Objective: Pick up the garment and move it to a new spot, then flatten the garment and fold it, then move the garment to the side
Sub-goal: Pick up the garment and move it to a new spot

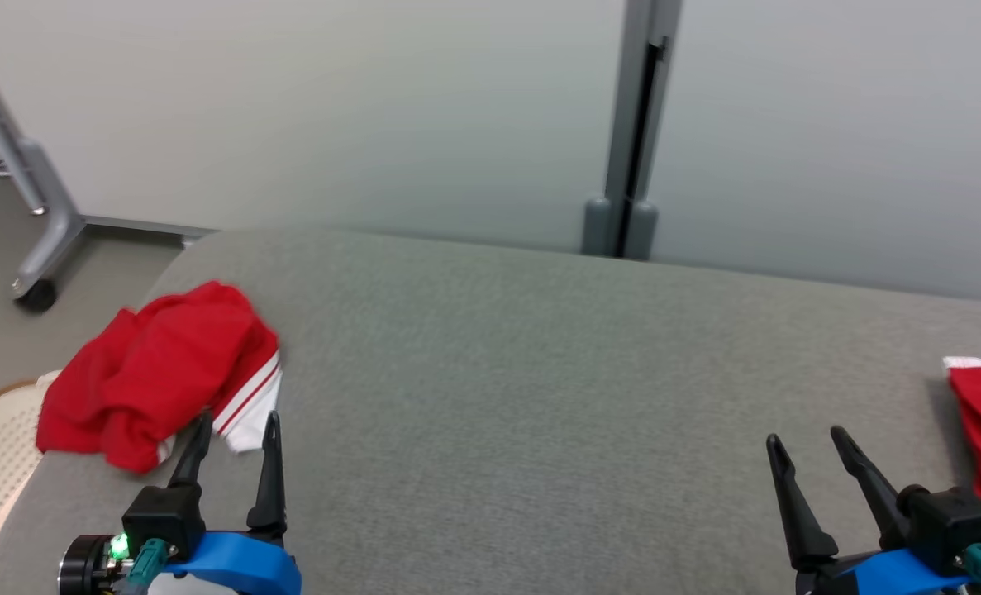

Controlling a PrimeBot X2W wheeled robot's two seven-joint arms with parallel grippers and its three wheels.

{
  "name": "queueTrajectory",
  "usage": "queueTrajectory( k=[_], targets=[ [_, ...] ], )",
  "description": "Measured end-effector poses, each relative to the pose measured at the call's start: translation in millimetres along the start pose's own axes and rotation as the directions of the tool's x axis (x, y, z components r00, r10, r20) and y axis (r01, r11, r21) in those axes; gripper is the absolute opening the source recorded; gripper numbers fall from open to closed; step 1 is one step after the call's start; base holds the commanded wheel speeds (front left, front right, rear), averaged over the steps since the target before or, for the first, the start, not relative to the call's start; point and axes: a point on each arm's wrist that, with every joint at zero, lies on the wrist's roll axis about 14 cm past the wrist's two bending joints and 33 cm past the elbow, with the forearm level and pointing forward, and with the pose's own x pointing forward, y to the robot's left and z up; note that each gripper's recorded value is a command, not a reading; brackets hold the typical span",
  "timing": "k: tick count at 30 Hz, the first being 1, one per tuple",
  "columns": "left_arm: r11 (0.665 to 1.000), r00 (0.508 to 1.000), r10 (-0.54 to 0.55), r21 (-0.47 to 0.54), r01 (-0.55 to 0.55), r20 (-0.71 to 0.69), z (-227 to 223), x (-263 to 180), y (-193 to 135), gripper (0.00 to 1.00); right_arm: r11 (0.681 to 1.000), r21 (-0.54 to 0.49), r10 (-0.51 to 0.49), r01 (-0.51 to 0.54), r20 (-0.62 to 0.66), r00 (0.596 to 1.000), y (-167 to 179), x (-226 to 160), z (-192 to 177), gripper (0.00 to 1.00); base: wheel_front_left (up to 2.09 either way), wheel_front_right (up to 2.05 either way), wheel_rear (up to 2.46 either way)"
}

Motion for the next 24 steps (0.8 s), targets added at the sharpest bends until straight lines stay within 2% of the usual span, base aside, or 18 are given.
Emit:
queueTrajectory(
  k=[7, 12, 18, 24],
  targets=[
    [0.989, 0.989, 0.15, -0.001, -0.15, 0.0, -0.8, -16.9, 47.0, 1.0, 0.987, -0.005, 0.16, -0.16, -0.003, 0.987, 46.9, 30.2, 0.8, 1.0, 0.0, 0.0, 0.0],
    [0.975, 0.975, 0.223, -0.005, -0.223, -0.009, -3.0, -25.5, 67.5, 1.0, 0.975, -0.008, 0.222, -0.222, -0.011, 0.975, 63.7, 45.0, -1.4, 1.0, 0.0, 0.0, 0.0],
    [0.965, 0.965, 0.262, -0.001, -0.263, -0.002, 0.7, -17.7, 75.5, 1.0, 0.969, -0.003, 0.246, -0.247, -0.03, 0.969, 66.9, 59.6, -7.9, 1.0, 0.0, 0.0, 0.0],
    [0.967, 0.966, 0.255, -0.008, -0.255, -0.049, -12.5, 23.8, 68.8, 1.0, 0.973, -0.013, 0.229, -0.23, -0.081, 0.97, 48.6, 80.8, -25.1, 1.0, 0.0, 0.0, 0.0]
  ],
)
